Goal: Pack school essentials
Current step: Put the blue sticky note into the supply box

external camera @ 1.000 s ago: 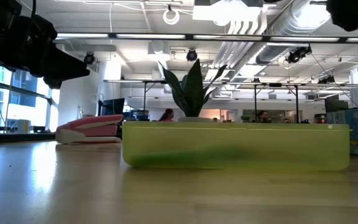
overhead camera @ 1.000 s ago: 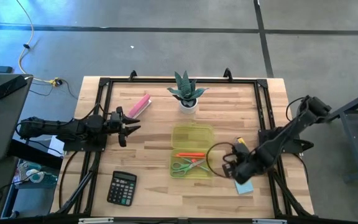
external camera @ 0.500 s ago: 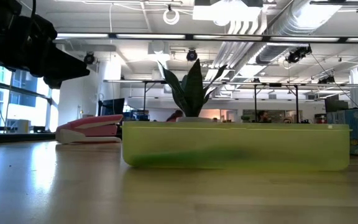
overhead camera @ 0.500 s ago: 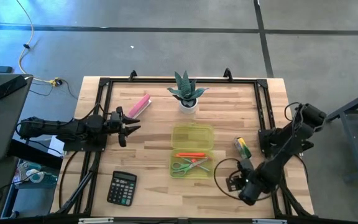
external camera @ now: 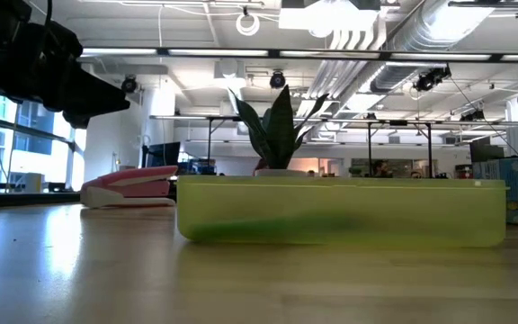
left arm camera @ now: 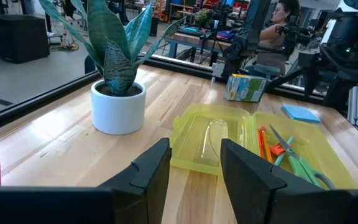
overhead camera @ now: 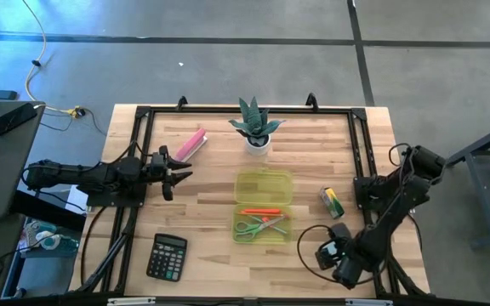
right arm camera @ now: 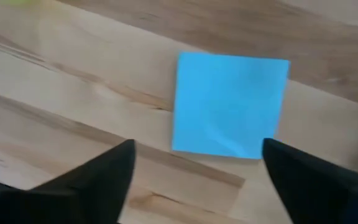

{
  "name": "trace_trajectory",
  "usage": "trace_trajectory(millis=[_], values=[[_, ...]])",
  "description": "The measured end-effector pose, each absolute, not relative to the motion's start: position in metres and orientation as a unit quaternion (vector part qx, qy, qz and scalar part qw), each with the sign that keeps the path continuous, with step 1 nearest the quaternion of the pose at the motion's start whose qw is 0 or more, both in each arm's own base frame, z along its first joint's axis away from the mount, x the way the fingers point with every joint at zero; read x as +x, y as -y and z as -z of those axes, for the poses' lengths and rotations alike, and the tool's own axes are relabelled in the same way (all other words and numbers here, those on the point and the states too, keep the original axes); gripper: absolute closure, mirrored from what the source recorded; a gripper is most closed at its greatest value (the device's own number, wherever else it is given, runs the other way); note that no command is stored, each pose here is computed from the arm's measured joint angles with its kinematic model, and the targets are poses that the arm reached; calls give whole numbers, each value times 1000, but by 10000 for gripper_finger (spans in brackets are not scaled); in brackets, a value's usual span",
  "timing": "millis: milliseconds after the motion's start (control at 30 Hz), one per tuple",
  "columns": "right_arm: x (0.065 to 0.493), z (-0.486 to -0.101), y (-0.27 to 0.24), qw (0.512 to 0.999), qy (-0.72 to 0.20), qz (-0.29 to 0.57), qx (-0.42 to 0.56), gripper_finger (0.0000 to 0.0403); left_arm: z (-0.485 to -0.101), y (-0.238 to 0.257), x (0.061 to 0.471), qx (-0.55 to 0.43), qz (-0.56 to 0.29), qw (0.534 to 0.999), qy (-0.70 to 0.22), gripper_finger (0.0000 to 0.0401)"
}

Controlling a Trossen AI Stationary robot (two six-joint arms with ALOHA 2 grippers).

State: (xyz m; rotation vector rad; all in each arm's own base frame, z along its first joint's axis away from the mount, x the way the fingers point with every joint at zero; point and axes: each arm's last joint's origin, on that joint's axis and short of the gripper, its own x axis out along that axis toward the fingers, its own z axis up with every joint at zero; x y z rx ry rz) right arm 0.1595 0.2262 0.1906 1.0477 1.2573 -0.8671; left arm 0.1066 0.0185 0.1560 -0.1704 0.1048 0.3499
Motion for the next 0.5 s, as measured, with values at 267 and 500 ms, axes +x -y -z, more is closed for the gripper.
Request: trace_trajectory(millis=[267,500], values=[[160,-174,-231,610,-559,384,409,13,-156,-19,107,-85,-174,980,-52,270],[161,-161,-235,610,-568,392,388,4,-156,-19,107,-85,-174,980,-52,270]])
